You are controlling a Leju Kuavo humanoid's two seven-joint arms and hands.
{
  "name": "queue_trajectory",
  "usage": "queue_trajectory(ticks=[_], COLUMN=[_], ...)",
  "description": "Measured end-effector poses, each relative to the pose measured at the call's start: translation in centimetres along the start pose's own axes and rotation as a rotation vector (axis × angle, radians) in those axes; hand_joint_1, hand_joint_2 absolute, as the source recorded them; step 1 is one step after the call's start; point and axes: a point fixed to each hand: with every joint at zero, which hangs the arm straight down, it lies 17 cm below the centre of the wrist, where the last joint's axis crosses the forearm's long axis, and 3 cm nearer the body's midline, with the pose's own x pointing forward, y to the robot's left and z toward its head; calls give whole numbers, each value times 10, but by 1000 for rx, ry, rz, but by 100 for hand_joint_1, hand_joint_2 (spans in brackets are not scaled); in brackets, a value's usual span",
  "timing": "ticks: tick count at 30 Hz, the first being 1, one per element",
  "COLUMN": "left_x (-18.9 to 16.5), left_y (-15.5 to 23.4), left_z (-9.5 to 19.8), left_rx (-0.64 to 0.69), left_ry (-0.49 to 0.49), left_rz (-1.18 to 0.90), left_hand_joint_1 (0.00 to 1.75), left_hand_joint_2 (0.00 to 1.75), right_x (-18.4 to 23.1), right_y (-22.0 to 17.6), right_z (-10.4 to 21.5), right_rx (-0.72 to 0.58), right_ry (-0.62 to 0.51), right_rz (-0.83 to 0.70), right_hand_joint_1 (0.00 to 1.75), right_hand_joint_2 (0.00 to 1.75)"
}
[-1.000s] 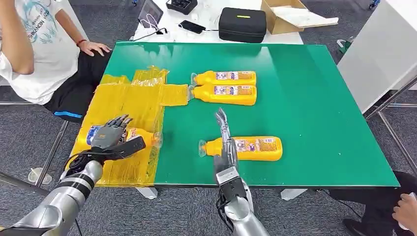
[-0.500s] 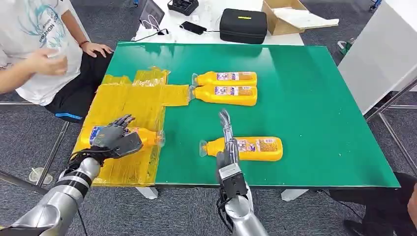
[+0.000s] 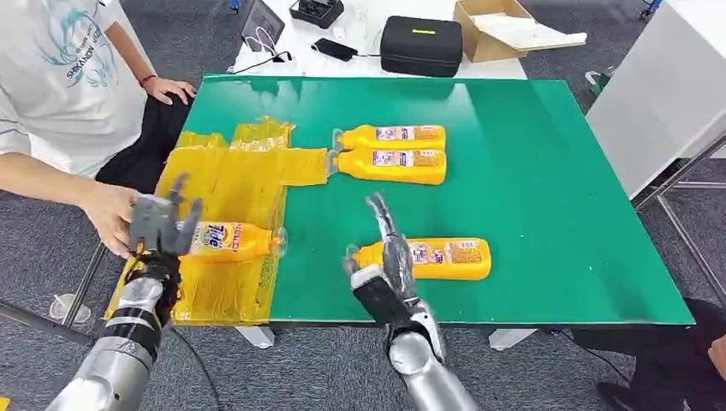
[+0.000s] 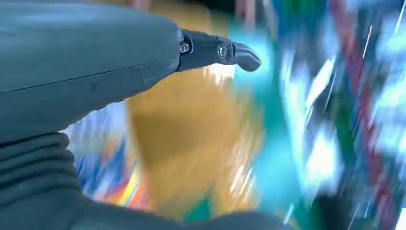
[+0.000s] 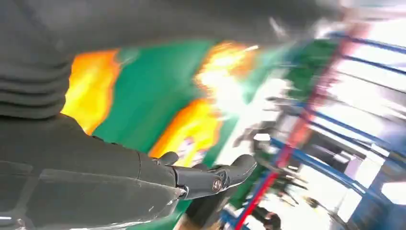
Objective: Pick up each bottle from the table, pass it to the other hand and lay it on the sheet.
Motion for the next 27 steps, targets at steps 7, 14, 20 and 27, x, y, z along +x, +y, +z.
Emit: queue_trajectory(ticks=[7,14,20,27], left_x=[35,49,52,51], left_y=[26,46,32,14], left_z=[-5,7,19,14], left_rx=[129,250,215,172], left_ry=[-102,-145,-161,-164], left_rz=[-14,-98,-121,-170], left_hand_joint_1=[0,0,0,0], left_hand_joint_2=[175,175,175,175], right_x=[-35,-89,-128,-158], right_y=[-23,-37,-70,-79], right_z=[-6,-9,-10,21], right_rx=[46,222,343,527], right_ry=[40,182,257,289], right_rz=[147,351,447,413], right_hand_joint_1=[0,0,0,0], right_hand_joint_2=[175,175,175,175])
